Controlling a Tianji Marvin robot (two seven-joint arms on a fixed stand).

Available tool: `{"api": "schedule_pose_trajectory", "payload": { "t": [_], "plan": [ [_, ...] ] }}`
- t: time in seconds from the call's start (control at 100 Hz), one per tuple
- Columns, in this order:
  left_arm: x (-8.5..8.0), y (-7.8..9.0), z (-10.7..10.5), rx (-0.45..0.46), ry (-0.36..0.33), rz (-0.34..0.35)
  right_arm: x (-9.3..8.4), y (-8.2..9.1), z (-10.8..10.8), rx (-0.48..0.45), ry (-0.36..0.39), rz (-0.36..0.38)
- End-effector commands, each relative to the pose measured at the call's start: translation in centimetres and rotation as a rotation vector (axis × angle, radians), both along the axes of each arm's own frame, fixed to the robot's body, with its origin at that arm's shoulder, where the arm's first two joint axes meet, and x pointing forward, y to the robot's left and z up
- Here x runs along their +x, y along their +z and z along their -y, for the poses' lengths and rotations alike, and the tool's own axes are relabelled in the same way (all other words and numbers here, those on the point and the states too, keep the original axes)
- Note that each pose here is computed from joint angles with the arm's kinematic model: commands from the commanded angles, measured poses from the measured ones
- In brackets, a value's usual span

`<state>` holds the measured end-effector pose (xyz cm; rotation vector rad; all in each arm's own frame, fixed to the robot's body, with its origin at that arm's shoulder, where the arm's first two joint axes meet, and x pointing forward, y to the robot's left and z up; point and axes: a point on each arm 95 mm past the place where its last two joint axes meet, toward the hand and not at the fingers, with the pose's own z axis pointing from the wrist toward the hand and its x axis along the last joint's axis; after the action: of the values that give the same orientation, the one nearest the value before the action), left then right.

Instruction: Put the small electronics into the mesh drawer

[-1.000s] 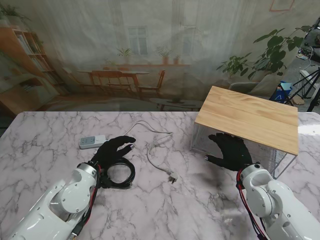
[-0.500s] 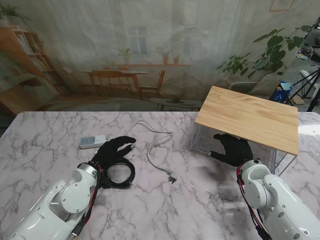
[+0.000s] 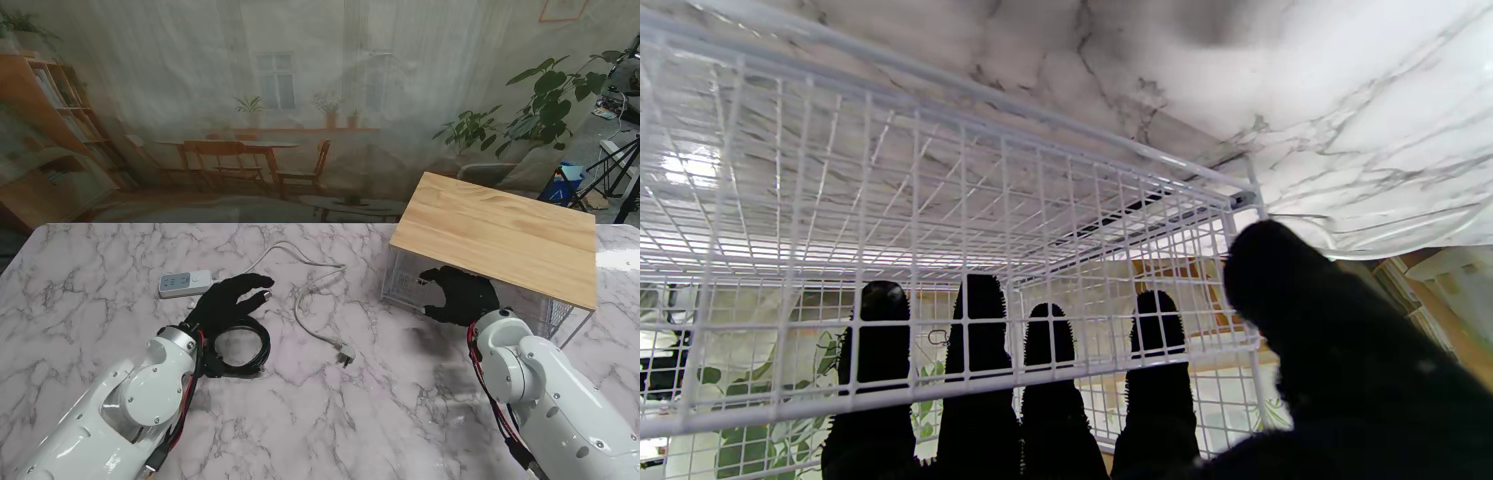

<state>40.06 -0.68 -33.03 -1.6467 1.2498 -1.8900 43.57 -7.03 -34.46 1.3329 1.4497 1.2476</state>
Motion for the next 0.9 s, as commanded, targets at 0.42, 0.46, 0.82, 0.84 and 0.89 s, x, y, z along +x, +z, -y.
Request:
{"api": "schedule_pose_trajectory", "payload": {
  "t": [0.42,0.46,0.82,0.84,0.89],
  "plan": [
    [0.0,-0.4,0.3,0.02,-0.013,-0.018,-1.3,0.0,-1.0,0.064,0.038,-0.044],
    [0.0,-0.4,0.3,0.021,-0.013,-0.019,-1.5,0.0,-1.2,0.066,0.043,-0.049],
    [0.0,-0.5,0.4,0.028,-0.016,-0.02,-3.9,0.8,-2.4,0.048,0.117,-0.072],
    [0.0,-0.5,0.4,0.028,-0.016,-0.02,-4.0,0.8,-2.4,0.047,0.121,-0.072],
    [0.0,-0.5,0.4,0.029,-0.017,-0.02,-4.3,0.9,-2.6,0.048,0.13,-0.073]
  ]
}}
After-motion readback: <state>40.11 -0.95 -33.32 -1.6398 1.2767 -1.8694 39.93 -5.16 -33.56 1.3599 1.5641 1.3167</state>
